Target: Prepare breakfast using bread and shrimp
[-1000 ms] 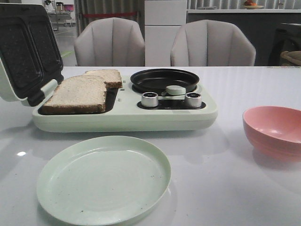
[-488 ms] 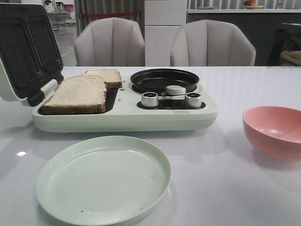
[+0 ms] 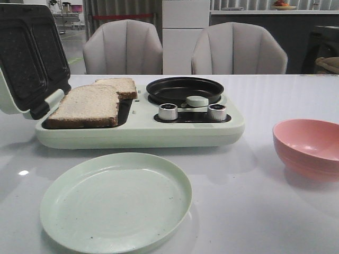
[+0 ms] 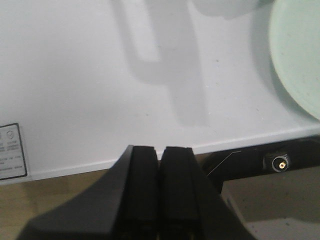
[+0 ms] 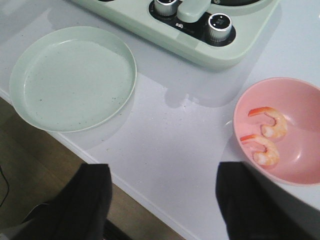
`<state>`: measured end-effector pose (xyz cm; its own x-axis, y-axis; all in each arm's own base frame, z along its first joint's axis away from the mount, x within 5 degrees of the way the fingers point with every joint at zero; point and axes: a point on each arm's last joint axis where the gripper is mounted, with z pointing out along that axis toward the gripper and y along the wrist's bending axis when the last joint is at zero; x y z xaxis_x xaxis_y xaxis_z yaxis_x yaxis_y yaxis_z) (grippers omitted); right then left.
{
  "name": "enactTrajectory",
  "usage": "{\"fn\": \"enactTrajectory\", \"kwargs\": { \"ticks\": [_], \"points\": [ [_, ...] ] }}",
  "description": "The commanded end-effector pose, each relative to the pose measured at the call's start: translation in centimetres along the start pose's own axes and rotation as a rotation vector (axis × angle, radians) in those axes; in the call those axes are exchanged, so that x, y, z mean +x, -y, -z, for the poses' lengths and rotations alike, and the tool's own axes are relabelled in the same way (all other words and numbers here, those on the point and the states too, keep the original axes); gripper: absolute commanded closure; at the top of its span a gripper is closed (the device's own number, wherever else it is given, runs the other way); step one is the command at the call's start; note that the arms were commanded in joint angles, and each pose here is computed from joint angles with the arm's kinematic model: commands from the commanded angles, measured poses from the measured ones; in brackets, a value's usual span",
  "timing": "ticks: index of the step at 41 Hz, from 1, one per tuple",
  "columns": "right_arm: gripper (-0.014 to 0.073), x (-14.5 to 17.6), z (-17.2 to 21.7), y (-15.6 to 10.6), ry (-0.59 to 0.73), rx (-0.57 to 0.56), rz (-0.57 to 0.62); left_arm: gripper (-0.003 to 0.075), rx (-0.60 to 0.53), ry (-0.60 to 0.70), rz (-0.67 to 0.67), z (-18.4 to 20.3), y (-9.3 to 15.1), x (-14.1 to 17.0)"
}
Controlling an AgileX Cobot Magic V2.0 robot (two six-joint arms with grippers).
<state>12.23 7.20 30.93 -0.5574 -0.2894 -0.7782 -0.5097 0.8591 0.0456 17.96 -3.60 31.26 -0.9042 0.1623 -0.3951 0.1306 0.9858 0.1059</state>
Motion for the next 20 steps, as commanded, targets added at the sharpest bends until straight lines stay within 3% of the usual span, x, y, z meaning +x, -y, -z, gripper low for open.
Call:
{"fn": "enactTrajectory", "kwargs": {
  "ticks": [1,9,20],
  "points": [
    [0.0057,-1.3,0.7,0.0,0.101,0.006,0.001,0.0615,0.053,0.106,0.105,1.2,-2.6,-1.9],
    [0.0057,-1.3,0.7,0.0,0.101,0.006,0.001,0.0621,0.183,0.263,0.352,1.5,-8.4,-4.9],
    [0.0057,-1.3,0.7,0.0,0.101,0.006,0.001,0.0621,0.251,0.378,0.46,0.7,-12.7,-10.2]
  ]
}}
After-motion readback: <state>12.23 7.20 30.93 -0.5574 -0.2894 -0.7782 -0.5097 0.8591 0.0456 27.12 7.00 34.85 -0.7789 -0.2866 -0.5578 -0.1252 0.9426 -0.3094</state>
